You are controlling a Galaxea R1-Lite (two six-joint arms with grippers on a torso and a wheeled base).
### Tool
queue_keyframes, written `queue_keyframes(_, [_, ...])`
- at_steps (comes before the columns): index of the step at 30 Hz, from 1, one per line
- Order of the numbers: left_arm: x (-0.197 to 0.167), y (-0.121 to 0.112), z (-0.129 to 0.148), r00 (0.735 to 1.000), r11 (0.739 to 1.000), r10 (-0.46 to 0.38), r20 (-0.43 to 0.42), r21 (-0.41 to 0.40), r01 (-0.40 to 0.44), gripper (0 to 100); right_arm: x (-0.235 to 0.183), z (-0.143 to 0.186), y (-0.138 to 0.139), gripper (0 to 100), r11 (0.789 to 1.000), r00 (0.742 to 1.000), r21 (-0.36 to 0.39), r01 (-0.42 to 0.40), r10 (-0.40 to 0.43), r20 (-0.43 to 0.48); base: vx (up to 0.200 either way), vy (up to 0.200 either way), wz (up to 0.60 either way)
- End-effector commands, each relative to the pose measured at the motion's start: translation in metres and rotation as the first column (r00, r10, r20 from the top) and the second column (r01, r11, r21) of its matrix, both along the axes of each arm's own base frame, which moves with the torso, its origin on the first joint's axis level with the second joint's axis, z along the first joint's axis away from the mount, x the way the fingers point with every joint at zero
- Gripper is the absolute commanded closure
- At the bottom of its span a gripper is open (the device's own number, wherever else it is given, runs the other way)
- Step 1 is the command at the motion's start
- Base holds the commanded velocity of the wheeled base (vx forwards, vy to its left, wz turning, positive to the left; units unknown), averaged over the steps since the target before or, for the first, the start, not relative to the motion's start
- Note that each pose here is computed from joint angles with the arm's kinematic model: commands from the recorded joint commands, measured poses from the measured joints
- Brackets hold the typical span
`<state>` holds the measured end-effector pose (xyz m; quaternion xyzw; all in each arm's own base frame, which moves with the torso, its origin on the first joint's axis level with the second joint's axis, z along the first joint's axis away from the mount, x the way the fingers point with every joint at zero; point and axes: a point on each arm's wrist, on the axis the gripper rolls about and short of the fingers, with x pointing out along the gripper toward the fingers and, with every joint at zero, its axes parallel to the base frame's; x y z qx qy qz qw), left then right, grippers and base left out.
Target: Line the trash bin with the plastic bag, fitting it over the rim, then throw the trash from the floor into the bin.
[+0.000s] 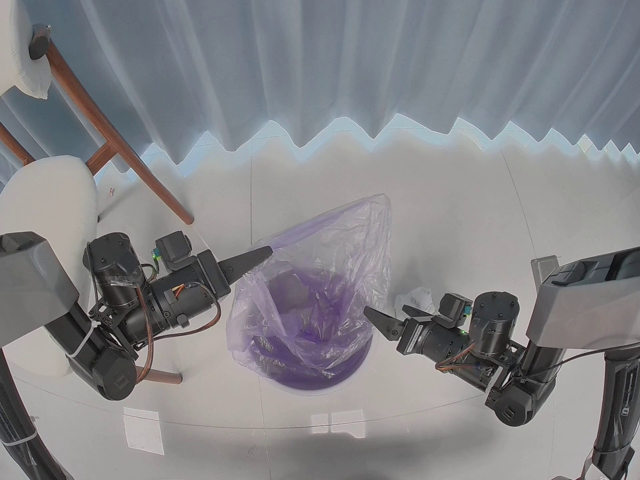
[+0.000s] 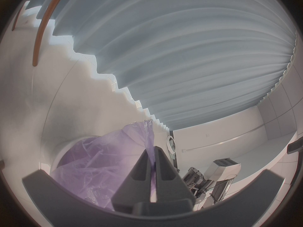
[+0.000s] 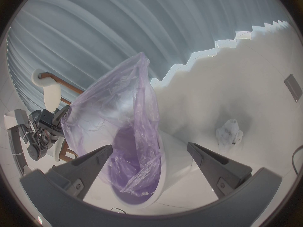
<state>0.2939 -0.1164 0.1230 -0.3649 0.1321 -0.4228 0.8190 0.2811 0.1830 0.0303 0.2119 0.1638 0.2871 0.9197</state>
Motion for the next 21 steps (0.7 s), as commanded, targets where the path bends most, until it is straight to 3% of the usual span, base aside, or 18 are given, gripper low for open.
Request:
queue_keyframes(1, [-0.001, 0.001, 0.001, 1.0, 1.0, 0.0, 0.002, -0.001, 0.0, 100, 0.016, -0.01, 0.01, 0, 1.0, 1.0, 0.014, -0.001, 0.001, 0.026, 0.0, 0.0, 0.0])
queue_keyframes(5, [-0.001, 0.001, 0.001, 1.0, 1.0, 0.0, 0.003, -0.001, 0.0, 100, 0.024, -0.011, 0.02, 0, 1.0, 0.999, 0.03, -0.011, 0.009, 0.051, 0.0, 0.0, 0.0])
queue_keyframes(6, [-0.001, 0.001, 0.001, 1.0, 1.0, 0.0, 0.003, -0.001, 0.0, 100, 0.025, -0.01, 0.025, 100, 0.999, 0.998, 0.036, -0.022, 0.019, 0.058, 0.0, 0.0, 0.0])
queue_keyframes(15, [0.0, 0.002, 0.0, 1.0, 1.0, 0.006, 0.005, 0.006, -0.006, 100, 0.017, -0.005, 0.028, 100, 0.998, 0.998, 0.047, -0.036, 0.034, 0.045, 0.0, 0.0, 0.0])
queue_keyframes(20, [0.003, 0.004, -0.001, 1.0, 1.0, 0.015, 0.001, 0.006, -0.015, 100, 0.003, 0.019, 0.012, 100, 0.992, 1.0, 0.126, -0.008, 0.007, 0.007, 0.0, 0.0, 0.0])
queue_keyframes(21, [0.004, 0.005, -0.004, 0.999, 1.0, 0.021, -0.025, 0.015, -0.021, 100, -0.004, 0.031, -0.001, 100, 0.983, 0.999, 0.181, 0.017, -0.011, -0.034, 0.0, 0.0, 0.0])
